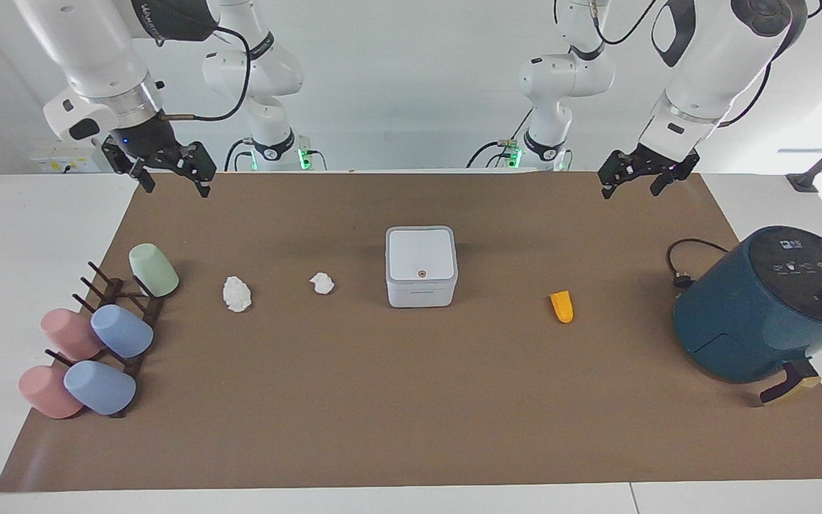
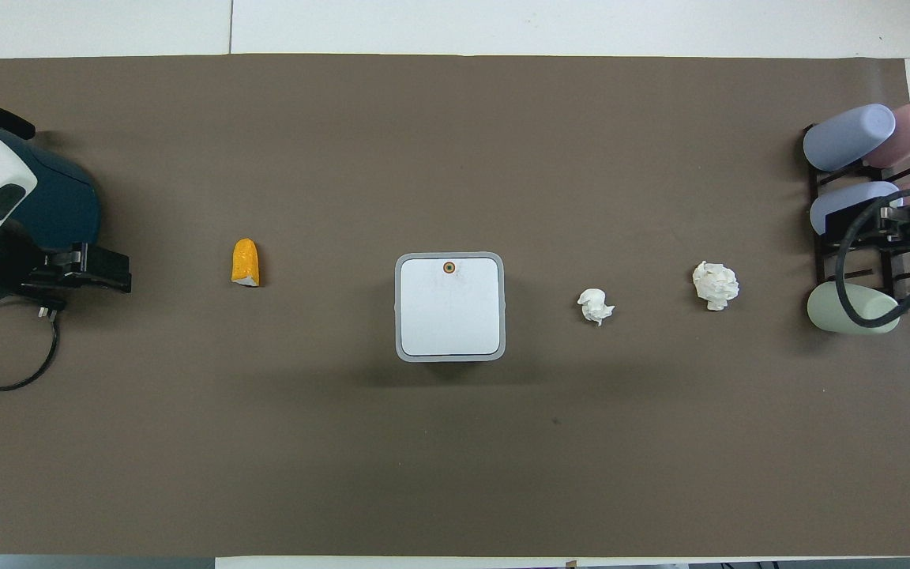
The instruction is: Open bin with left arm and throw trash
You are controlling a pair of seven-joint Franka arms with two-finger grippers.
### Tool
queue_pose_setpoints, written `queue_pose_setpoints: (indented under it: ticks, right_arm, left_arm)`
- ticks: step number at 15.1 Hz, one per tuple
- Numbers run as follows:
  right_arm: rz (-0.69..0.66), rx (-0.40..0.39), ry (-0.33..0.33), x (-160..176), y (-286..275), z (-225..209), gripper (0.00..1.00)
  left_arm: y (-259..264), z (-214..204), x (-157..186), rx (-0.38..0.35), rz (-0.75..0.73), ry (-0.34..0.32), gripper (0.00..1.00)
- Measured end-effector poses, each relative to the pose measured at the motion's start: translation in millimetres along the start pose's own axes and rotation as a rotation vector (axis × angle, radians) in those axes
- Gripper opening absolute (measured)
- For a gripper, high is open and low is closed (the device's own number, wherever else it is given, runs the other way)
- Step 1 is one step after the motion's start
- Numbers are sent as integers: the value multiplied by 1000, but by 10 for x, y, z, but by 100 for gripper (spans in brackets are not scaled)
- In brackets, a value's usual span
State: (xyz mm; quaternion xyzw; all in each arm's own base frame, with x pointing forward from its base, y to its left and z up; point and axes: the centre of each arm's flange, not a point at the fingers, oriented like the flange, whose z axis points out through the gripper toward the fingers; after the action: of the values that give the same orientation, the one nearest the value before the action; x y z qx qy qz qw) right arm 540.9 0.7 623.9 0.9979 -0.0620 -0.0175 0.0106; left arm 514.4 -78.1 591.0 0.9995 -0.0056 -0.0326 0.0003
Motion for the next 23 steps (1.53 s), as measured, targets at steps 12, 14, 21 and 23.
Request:
queue_pose_setpoints:
  ticks: [12, 14, 21, 23]
  right_arm:
    - [-1, -3, -21, -10, -6, 120, 100]
    - [-1, -3, -21, -12, -3, 121, 100]
    - [-1, 2, 26, -34, -8, 319, 99]
    - [-4, 7, 76, -49, -20, 521, 100]
  left_arm:
    - [86, 0, -11, 2, 15, 1, 100]
    - [213, -12, -18, 1, 18, 15, 94]
    - [1518, 132, -133, -79, -41, 74, 29]
    - [1955, 290, -118, -106, -52, 58, 8]
